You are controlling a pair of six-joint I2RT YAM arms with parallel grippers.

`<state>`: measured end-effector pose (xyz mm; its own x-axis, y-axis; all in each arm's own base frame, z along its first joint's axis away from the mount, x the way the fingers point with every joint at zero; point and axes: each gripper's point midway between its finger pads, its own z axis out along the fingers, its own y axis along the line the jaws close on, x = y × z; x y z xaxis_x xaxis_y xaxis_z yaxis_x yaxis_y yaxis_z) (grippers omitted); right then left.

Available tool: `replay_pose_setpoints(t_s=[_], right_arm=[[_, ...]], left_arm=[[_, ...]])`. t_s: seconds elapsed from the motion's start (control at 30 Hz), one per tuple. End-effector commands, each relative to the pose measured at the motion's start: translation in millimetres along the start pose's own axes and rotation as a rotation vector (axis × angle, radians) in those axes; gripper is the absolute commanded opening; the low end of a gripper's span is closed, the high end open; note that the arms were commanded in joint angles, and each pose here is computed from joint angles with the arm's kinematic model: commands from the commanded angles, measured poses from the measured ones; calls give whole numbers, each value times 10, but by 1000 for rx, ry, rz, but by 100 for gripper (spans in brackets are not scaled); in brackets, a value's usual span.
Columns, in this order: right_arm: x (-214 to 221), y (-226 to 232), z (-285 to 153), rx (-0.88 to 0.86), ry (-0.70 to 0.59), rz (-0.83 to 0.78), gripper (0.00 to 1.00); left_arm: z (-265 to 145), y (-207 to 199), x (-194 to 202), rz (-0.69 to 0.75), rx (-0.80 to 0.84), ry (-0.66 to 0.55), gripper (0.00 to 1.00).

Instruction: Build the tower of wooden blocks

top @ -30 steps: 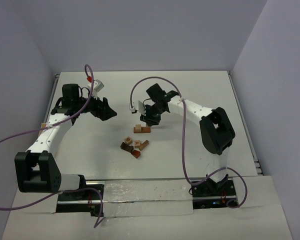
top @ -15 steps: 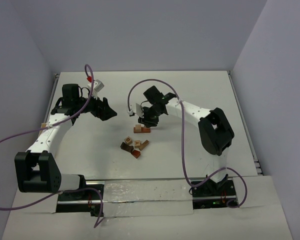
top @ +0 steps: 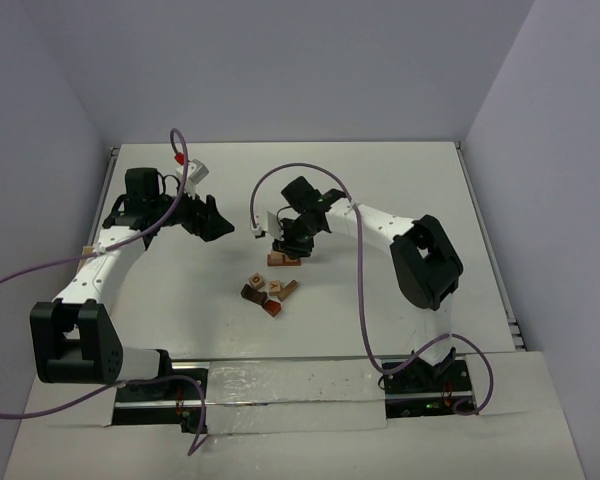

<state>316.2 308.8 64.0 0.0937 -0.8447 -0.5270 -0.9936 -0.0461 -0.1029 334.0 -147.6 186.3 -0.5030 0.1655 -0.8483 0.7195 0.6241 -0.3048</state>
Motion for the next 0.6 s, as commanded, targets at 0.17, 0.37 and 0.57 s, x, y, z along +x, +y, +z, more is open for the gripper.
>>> replay_pose_setpoints(t_s=[0.17,0.37,0.57], right_arm=[[-150,-94,78,20,-20,-4,19],[-160,-116,102,21,-21,4,19],[-167,-128,112,21,-21,9,20]], left_arm=[[-27,-10,-232,44,17,-50,99],[-28,-13,-227,43,18,-48,99],[-23,-13,-222,42,21,-48,99]])
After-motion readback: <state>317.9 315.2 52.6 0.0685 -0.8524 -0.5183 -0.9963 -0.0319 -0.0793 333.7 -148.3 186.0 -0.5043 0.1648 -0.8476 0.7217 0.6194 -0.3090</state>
